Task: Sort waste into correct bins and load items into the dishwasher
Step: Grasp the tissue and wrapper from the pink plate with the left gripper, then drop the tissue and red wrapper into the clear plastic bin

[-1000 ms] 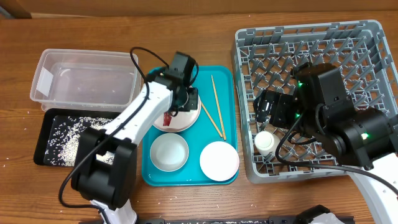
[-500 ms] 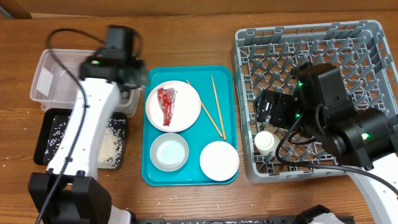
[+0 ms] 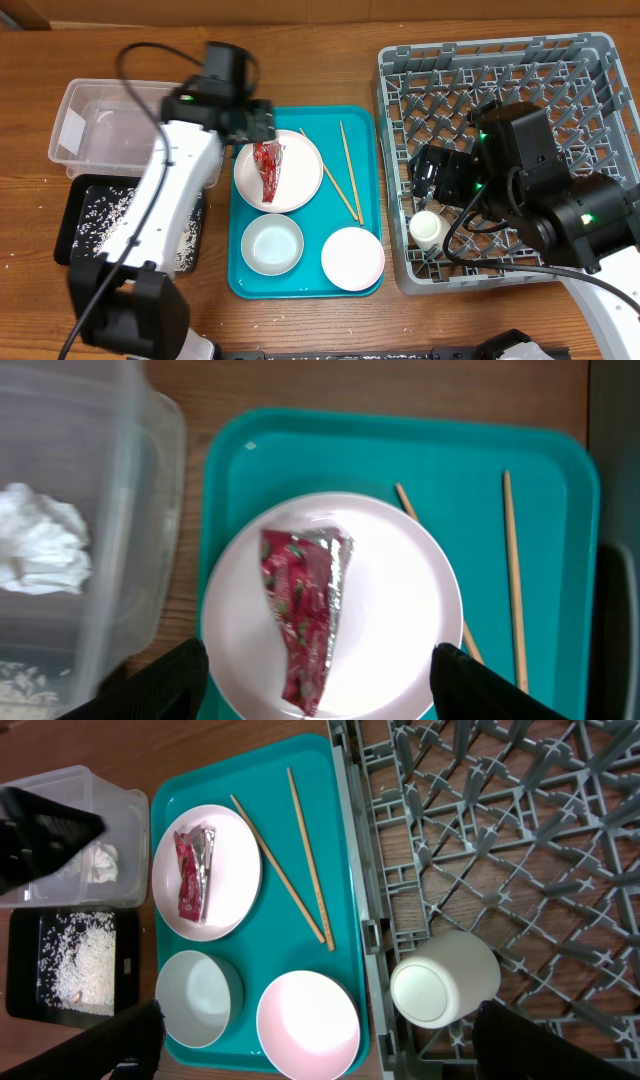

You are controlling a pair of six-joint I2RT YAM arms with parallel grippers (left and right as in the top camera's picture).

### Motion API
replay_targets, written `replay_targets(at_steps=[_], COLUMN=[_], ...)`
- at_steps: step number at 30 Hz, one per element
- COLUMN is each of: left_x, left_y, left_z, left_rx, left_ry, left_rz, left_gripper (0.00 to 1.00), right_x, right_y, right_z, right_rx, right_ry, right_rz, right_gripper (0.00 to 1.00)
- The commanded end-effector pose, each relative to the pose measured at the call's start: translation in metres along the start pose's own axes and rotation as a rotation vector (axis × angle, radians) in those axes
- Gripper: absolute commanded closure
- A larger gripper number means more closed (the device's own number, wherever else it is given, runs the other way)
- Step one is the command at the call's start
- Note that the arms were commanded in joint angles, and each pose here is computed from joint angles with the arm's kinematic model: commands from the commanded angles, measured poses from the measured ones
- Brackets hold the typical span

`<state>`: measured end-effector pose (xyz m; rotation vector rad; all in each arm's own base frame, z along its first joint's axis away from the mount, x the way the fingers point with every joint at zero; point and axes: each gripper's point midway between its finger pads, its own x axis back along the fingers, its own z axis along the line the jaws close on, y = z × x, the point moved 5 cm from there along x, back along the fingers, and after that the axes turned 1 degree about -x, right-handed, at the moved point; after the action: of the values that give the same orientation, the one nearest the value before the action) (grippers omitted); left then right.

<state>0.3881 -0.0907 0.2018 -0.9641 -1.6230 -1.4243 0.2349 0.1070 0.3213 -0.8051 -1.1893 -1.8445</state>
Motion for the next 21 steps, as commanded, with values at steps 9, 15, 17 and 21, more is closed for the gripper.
replay_targets(at_steps=[9, 15, 17, 21], left_x=[-0.125, -0.113, -0.102, -0.056], left_y=[-0.066, -0.059, -0.053, -0.030], left_z=[0.002, -0.005, -0.006, -0.002], left_rx=[0.001, 0.008, 0.010, 0.027], left_ry=[0.143, 0.098, 0.093, 0.083], left_rz=[0.331, 0.320, 0.305, 0.211], left_gripper=[0.47, 0.96, 0.96, 0.96], right_x=[0.006, 0.006, 0.006, 0.006], right_y=[0.002, 0.002, 0.002, 0.001], right_z=[0.001, 0.001, 0.001, 0.001], right_rx=[0.029, 0.029, 0.030, 0.031], right_ry=[0.009, 0.009, 0.009, 0.008], right_rz=[-0.014, -0.014, -0.014, -0.012], right_gripper=[0.00, 0.00, 0.00, 0.00])
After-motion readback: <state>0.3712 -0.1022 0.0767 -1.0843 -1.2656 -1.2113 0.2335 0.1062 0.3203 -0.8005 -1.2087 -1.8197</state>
